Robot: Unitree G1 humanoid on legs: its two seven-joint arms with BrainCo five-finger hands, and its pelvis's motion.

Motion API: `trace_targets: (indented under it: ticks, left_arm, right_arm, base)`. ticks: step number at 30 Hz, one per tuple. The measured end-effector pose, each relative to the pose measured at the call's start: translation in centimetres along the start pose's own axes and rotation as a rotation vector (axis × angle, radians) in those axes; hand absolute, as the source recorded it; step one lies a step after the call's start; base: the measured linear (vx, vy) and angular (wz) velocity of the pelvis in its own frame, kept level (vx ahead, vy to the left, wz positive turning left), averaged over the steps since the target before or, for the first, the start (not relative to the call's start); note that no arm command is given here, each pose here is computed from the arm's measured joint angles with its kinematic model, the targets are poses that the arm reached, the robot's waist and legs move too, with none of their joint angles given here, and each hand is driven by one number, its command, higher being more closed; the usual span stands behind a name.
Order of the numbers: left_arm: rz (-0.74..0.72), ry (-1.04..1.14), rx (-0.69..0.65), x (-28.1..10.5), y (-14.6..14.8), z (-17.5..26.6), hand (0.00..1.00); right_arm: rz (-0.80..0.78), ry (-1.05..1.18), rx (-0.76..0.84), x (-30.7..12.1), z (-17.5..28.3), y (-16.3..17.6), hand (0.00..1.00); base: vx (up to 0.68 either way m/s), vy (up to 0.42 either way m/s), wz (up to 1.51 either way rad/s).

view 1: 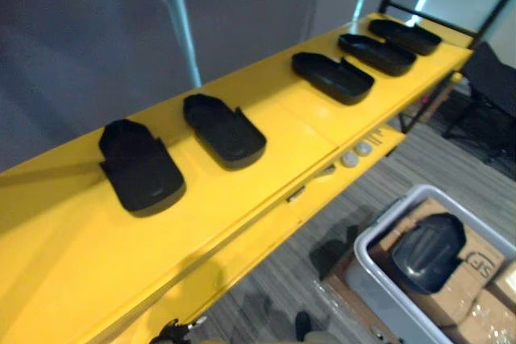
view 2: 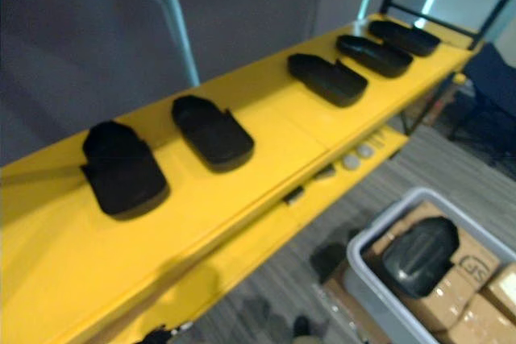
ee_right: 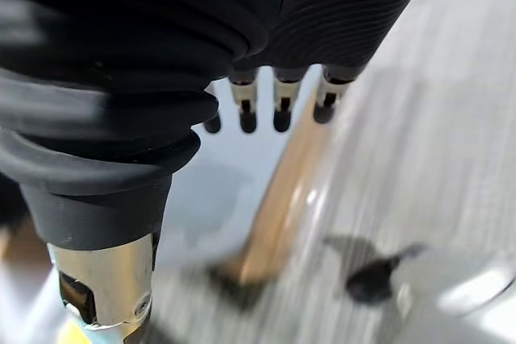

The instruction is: Walk over and take plastic housings, then place them on the shelf

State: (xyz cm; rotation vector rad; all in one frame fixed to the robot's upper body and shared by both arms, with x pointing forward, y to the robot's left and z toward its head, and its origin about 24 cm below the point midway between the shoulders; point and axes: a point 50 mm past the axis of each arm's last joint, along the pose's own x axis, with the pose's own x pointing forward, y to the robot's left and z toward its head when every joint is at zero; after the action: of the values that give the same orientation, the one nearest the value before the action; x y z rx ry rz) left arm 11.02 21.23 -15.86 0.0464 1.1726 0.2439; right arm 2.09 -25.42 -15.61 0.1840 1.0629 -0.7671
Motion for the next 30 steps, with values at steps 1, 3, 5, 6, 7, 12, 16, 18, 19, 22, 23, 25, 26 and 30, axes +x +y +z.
trace_targets:
  ticks: [1,3,5,6,7,12,16,18,19,22,23,25,26,30]
  left_arm:
    - [-0.020,-0.044,0.028,0.1,-0.5,1.2,0.00]
    - [-0.046,-0.114,0.054,0.1,-1.3,3.2,0.00]
    - [-0.092,-0.197,0.109,-0.1,-3.0,5.8,0.00]
    - [-0.103,-0.214,0.112,-0.2,-3.3,6.3,0.00]
    - [-0.122,-0.234,0.119,-0.3,-3.9,6.9,0.00]
    - [-0.144,-0.200,0.201,-0.3,-4.7,6.2,0.00]
    - [-0.090,-0.097,0.215,0.0,-2.8,4.2,0.00]
    - [-0.031,-0.080,0.157,0.1,-1.1,4.0,0.00]
    - [0.031,-0.051,0.077,0.2,0.7,3.4,0.00]
    - [0.112,-0.032,0.045,-0.1,3.5,2.0,0.00]
    - [0.139,-0.016,0.037,-0.2,4.6,1.3,0.00]
    - [0.169,0.009,0.039,-0.5,5.9,0.0,0.00]
    - [0.182,0.030,0.030,-0.8,6.6,-1.1,0.00]
    - [0.190,0.070,-0.038,-1.2,6.9,-3.1,0.00]
  right_arm:
    - [-0.010,0.023,-0.002,-0.2,-0.6,-0.4,0.00]
    - [-0.018,0.053,0.008,-0.4,-1.4,-0.6,0.00]
    - [-0.014,0.099,0.010,-0.6,-2.4,-0.4,0.00]
    - [-0.013,0.113,0.011,-0.7,-2.6,-0.3,0.00]
    - [-0.009,0.130,0.026,-0.8,-3.0,0.0,0.00]
    - [0.021,0.098,0.086,-0.5,-2.0,1.3,0.00]
    - [0.103,-0.092,-0.051,-0.6,0.6,3.5,0.00]
    - [0.156,-0.157,-0.114,-0.7,1.8,4.9,0.00]
    - [0.178,-0.189,-0.150,-0.6,2.6,5.7,0.00]
    - [0.187,-0.202,-0.178,-0.5,3.0,6.0,0.00]
    - [0.197,-0.207,-0.177,-0.4,3.4,6.5,0.00]
    - [0.207,-0.234,-0.176,-0.3,4.5,7.1,0.00]
    - [0.222,-0.263,-0.186,-0.2,5.6,7.7,0.00]
    - [0.266,-0.344,-0.195,-0.3,8.5,9.9,0.00]
  base:
    - [-0.04,0.025,-0.35]
    - [-0.03,0.019,-0.35]
    - [0.00,0.013,-0.16]
    - [0.00,0.000,0.00]
    - [0.00,0.000,0.00]
    - [0.02,0.020,-0.11]
    - [-0.13,0.015,-0.83]
    - [-0.27,-0.116,-1.28]
    - [-0.26,-0.047,-1.09]
    - [-0.14,0.038,-0.28]
    - [0.08,0.048,-0.16]
    - [0.22,0.056,-0.11]
    - [0.19,0.038,-0.14]
    - [0.02,-0.153,-0.17]
